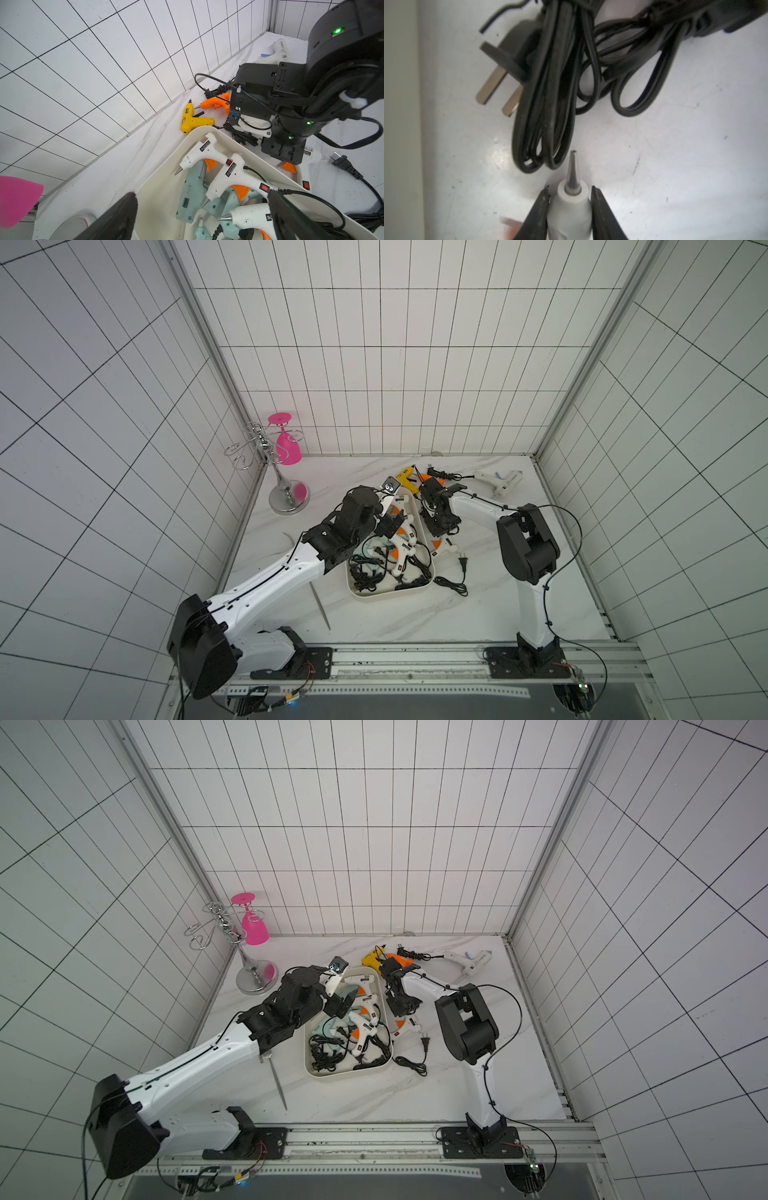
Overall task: Put the hot melt glue gun into the storage box
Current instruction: Pick up the hot melt adhesive gun from the center of the board, then place the hot melt adhesive gun in the storage box, then pick up the hot melt adhesive gun from the center of the board.
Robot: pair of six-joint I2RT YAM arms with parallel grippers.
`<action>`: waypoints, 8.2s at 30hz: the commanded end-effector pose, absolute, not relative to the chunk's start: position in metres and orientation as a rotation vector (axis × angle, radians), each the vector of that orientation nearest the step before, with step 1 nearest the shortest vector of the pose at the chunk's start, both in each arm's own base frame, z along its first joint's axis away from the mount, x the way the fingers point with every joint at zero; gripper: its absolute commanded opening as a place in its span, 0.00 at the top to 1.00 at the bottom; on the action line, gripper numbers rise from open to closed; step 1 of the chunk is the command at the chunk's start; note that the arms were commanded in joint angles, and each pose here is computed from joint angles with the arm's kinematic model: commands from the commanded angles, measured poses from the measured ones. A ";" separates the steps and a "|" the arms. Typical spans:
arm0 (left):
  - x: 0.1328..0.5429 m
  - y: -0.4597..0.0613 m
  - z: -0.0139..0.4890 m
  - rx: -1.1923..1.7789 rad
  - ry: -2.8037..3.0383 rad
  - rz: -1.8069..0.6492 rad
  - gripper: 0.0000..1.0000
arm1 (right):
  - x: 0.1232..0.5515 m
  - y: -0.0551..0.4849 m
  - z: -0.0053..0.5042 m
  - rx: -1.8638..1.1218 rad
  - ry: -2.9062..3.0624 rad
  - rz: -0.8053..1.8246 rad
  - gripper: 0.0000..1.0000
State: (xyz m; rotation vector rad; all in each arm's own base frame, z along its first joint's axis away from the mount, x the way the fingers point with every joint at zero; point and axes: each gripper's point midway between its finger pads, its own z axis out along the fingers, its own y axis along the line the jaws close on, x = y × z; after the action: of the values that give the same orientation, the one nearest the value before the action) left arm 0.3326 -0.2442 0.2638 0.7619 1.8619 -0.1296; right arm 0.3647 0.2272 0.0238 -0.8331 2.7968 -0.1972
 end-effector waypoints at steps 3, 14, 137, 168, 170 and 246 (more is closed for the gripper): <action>0.333 -0.254 0.277 0.809 1.810 -0.166 0.02 | 0.344 0.208 0.015 -0.878 2.858 -0.289 0.92; 0.291 -0.299 0.258 1.032 1.784 -0.220 0.02 | 0.333 0.197 0.106 -0.731 2.860 -0.149 1.00; 0.373 -0.265 0.073 -0.207 2.700 -0.236 0.88 | 0.480 -0.009 0.141 0.587 2.594 -0.003 0.23; 0.371 -0.203 0.205 0.122 2.327 -0.013 0.19 | 0.541 -0.022 0.038 0.498 2.749 -0.211 0.31; 0.372 -0.201 0.205 0.120 2.328 -0.011 0.19 | 0.540 -0.022 0.034 0.498 2.761 -0.223 0.32; 0.377 -0.429 0.220 1.215 1.328 0.554 1.00 | 0.304 0.178 0.261 -0.409 2.812 0.293 0.85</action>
State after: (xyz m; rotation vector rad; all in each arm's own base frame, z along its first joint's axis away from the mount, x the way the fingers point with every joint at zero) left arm 0.3890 -0.4030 0.2206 1.1929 1.3557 0.6188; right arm 0.3246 0.1317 0.2363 -0.2601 2.8558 0.0421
